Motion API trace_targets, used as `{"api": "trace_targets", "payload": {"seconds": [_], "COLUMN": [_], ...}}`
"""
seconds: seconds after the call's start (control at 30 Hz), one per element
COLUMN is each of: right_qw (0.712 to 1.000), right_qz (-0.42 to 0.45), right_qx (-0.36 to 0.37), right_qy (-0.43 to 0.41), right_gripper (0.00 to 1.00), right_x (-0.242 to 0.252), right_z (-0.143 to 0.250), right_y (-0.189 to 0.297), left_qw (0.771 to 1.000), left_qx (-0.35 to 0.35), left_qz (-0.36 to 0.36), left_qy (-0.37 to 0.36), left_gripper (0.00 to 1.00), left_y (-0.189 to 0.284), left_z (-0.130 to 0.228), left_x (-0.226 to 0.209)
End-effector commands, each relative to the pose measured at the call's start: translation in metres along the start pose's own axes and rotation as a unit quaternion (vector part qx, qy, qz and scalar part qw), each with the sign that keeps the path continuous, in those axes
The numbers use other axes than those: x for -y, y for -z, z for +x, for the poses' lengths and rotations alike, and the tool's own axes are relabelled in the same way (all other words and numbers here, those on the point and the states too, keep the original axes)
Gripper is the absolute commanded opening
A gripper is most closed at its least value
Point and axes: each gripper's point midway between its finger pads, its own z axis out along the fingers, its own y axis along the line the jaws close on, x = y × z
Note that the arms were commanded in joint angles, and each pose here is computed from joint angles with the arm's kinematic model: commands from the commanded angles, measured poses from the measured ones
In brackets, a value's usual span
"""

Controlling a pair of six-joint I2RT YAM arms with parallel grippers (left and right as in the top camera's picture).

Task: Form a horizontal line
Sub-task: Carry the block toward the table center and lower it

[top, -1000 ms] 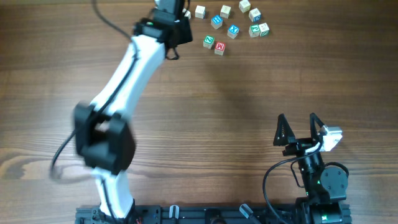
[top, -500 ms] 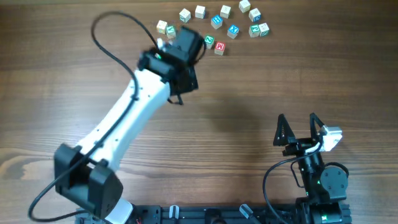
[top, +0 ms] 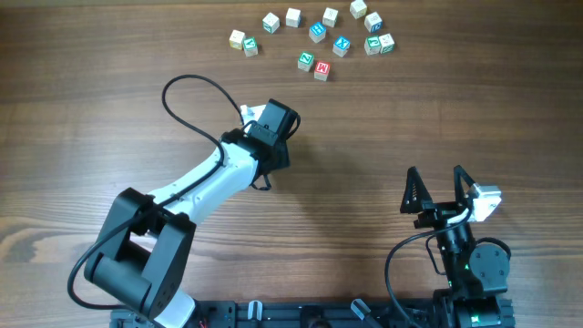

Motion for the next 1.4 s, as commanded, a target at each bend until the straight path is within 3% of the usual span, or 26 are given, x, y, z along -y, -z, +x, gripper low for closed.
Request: {"api": "trace_targets", "payload": {"seconds": [0.0,0.27,0.47,0.6,0.93,1.37], "right_qw": [1.000,1.000,1.000,1.000,1.000,1.000], "right_qz": [-0.001,-0.001,-0.001,-0.001,-0.001,-0.001], "right_qx": [0.002,0.002,0.002,0.002,0.002,0.002], "right_qy": [-0.002,-0.002,-0.002,-0.002,-0.002,-0.002], "right_gripper": [1.00,1.00,1.00,1.00,1.00,1.00], "right_x": [-0.001,-0.001,-0.001,-0.001,-0.001,-0.001], "right_z": [-0.001,-0.001,-0.001,-0.001,-0.001,-0.001], "right_y": [0.000,0.000,0.000,0.000,0.000,0.000], "left_qw": [0.998,0.998,0.998,0.998,0.998,0.997], "left_qx": [0.008,0.004,-0.008,-0.012,-0.030,-0.058], "left_qz": [-0.005,0.017,0.034,0.038,0.026,0.034], "left_qy": [-0.061,-0.059,-0.055,-0.055,-0.053,-0.031], "left_gripper": [0.17,0.26,0.27,0.36,0.34,0.45], "left_y": [-0.005,-0.008,-0.007,-0.008,-0.020,-0.029], "left_z": [0.005,0.008,0.012,0.014,0.023,0.035], "left_x": [-0.002,0.005,0.011,0.012,0.008,0.011]}}
